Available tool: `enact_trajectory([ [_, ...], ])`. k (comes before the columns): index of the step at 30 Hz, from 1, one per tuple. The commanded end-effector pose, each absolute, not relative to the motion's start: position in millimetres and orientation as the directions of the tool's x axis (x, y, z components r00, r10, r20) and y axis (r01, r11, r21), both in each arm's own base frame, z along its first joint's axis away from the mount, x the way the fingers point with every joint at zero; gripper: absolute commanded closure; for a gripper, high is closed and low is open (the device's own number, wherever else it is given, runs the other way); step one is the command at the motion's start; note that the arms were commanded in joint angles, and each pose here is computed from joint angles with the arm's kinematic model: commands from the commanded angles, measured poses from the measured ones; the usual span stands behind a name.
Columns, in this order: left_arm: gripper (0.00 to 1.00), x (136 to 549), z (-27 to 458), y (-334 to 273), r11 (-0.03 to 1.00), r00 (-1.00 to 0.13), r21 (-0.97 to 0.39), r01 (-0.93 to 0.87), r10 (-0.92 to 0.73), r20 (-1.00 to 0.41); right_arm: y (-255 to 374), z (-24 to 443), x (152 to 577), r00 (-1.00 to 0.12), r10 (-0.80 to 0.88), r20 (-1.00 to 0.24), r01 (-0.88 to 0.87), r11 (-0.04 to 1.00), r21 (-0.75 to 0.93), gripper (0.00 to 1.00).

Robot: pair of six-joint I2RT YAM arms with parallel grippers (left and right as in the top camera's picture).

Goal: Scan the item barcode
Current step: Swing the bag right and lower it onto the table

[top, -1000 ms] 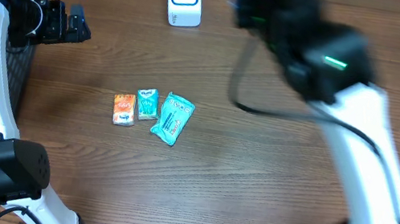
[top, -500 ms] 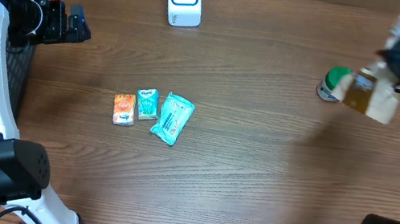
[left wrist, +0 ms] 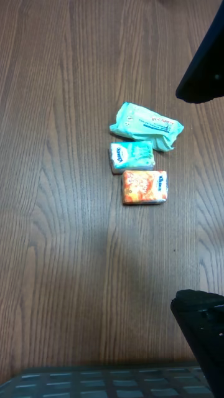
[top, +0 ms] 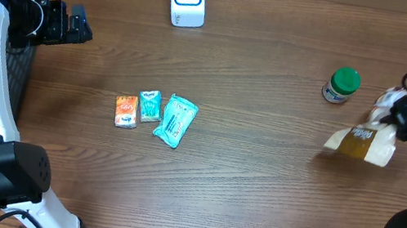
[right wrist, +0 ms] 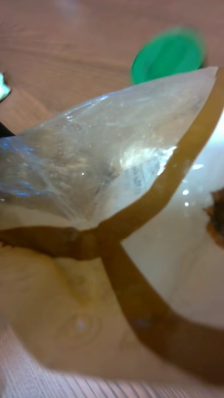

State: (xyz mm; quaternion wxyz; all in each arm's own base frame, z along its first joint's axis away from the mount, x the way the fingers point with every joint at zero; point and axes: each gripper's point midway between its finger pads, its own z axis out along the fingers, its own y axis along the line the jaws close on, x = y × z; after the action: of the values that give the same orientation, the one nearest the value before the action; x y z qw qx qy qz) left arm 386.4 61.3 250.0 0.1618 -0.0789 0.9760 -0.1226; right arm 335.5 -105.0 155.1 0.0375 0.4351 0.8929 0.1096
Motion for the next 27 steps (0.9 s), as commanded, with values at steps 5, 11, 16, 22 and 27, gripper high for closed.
enact_trajectory([
  [5,0.01,387,253,63,0.961,-0.933,-0.256,-0.1,-0.18,-0.313,-98,144,327,-0.646,0.761,0.066,0.749,0.613,0.251,0.96],
  [11,0.0,387,253,63,0.961,-0.933,-0.256,-0.1,-0.18,-0.313,-89,127,326,-0.647,0.755,0.106,0.747,0.6,0.285,0.96],
  [16,0.0,387,253,63,0.961,-0.933,-0.256,-0.1,-0.18,-0.313,-71,108,329,-0.654,0.739,0.161,0.733,0.568,0.373,0.96],
  [22,0.0,387,253,63,0.961,-0.933,-0.256,-0.1,-0.18,-0.313,-61,87,328,-0.653,0.734,0.185,0.729,0.544,0.415,0.96],
  [27,0.01,387,253,63,0.961,-0.933,-0.256,-0.1,-0.18,-0.313,-62,70,331,-0.6,0.778,0.187,0.766,0.49,0.416,0.96],
])
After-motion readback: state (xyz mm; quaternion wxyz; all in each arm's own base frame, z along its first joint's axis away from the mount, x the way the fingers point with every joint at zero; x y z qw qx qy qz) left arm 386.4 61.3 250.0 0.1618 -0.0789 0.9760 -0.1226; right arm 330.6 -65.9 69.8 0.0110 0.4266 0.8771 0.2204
